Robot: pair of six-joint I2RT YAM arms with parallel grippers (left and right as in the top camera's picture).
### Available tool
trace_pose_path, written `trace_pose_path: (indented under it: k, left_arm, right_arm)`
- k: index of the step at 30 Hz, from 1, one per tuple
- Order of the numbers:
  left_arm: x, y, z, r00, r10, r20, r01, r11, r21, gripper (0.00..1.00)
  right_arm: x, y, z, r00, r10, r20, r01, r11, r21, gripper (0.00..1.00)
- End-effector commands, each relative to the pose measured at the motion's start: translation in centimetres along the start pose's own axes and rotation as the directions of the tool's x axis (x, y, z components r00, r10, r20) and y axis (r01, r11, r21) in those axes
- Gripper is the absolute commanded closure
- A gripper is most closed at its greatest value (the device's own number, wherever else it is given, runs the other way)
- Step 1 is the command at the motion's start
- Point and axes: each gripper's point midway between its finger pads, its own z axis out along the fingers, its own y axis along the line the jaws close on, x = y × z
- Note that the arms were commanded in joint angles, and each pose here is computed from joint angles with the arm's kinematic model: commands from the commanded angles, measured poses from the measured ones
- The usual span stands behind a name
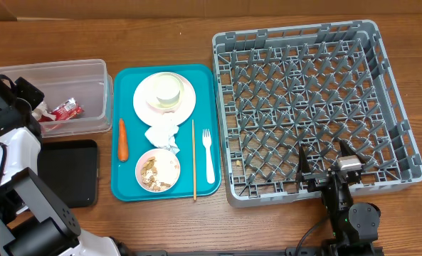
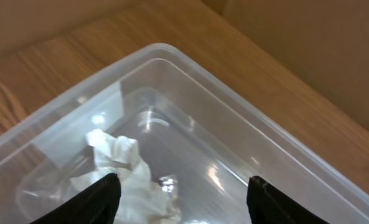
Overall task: Sort waste into correct bins and load items into the dishwasher
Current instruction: 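Carry the tissue left and release it into the clear bin, then reach the left gripper under the plate and grasp the remaining tissue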
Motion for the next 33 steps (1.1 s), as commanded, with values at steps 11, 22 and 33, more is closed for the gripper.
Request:
trace_pose_path:
  k: [11,22,33]
  left_arm:
    - [0.1,-12.2,-15.7,0.970,-0.042,-0.241,0.165,0.840,0.516,0.33]
    - [14.7,-15.3,-22.3,0.743,0.379,-0.552,0.006,0.821,0.571,0.25]
    - [19.5,-17.2,-23.3,0.638,0.624,-0.451,-0.367,0.761,0.535,0.30]
  right_arm:
    - [0.2,-0.1,0.0,1.000,-0.004,0.003,0.004,1.000,0.005,0.00]
    - [0.2,-0.1,0.0,1.000,-0.004,0.003,0.004,1.000,0.005,0.00]
    - [0.2,-0.1,0.0,1.000,-0.004,0.003,0.004,1.000,0.005,0.00]
